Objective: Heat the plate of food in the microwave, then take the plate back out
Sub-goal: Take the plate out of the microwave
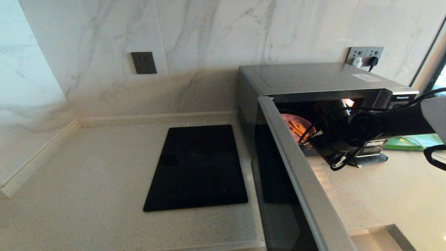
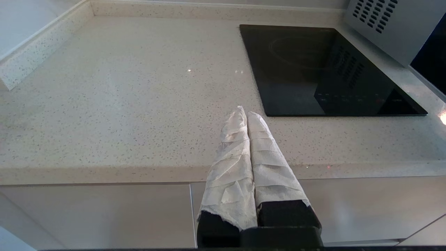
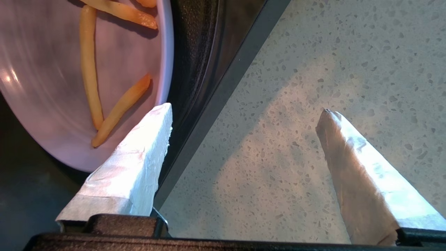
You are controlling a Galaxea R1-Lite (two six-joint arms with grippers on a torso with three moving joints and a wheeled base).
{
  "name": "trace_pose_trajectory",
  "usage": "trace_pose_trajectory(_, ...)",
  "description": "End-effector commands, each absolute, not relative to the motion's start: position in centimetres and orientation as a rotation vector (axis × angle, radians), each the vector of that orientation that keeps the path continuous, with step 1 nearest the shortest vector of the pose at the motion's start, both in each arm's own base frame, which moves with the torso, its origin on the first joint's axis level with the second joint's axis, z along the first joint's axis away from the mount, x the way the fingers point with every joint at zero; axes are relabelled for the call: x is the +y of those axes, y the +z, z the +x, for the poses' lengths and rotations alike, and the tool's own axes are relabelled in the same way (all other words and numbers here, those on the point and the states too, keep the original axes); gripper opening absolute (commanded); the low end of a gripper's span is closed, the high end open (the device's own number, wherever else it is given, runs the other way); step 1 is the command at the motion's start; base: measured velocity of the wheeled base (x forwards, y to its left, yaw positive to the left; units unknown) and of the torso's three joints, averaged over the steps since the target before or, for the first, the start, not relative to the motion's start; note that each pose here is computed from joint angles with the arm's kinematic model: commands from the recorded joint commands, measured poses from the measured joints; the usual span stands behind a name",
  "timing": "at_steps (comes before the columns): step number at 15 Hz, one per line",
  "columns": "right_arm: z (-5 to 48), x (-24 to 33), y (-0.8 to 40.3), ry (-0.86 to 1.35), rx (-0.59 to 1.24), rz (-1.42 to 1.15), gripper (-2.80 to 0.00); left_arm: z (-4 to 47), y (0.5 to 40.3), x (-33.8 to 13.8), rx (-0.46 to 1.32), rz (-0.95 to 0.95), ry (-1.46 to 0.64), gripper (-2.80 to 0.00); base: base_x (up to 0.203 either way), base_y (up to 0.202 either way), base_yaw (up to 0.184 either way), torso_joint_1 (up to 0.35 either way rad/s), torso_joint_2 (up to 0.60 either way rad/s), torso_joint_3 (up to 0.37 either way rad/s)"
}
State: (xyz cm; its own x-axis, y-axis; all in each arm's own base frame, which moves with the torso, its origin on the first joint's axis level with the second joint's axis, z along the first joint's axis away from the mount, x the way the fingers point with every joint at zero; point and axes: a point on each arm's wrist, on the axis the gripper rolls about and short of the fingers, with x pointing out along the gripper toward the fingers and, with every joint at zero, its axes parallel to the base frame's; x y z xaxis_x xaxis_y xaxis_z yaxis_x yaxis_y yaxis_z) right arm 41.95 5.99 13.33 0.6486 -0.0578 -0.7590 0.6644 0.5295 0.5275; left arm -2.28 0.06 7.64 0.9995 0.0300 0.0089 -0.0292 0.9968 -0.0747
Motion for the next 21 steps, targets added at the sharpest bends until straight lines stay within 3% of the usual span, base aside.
trace_pose_trajectory(1, 42.0, 6.0, 13.1, -0.49, 0.762, 0.925, 0.0, -2.3, 7.6, 0.1, -0.009, -0.075, 0.03, -2.8, 0.0, 0.0, 0.0, 0.0, 0.0, 0.0)
trace_pose_trajectory(11, 40.1, 5.7, 17.1, -0.419, 0.711, 0.973, 0.0, -2.3, 7.6, 0.1, -0.009, -0.075, 0.03, -2.8, 0.0, 0.0, 0.0, 0.0, 0.0, 0.0)
trace_pose_trajectory(21, 41.9, 6.0, 14.5, -0.38, 0.733, 0.99, 0.0, -2.3, 7.6, 0.1, -0.009, -0.075, 0.03, -2.8, 0.0, 0.0, 0.0, 0.0, 0.0, 0.0)
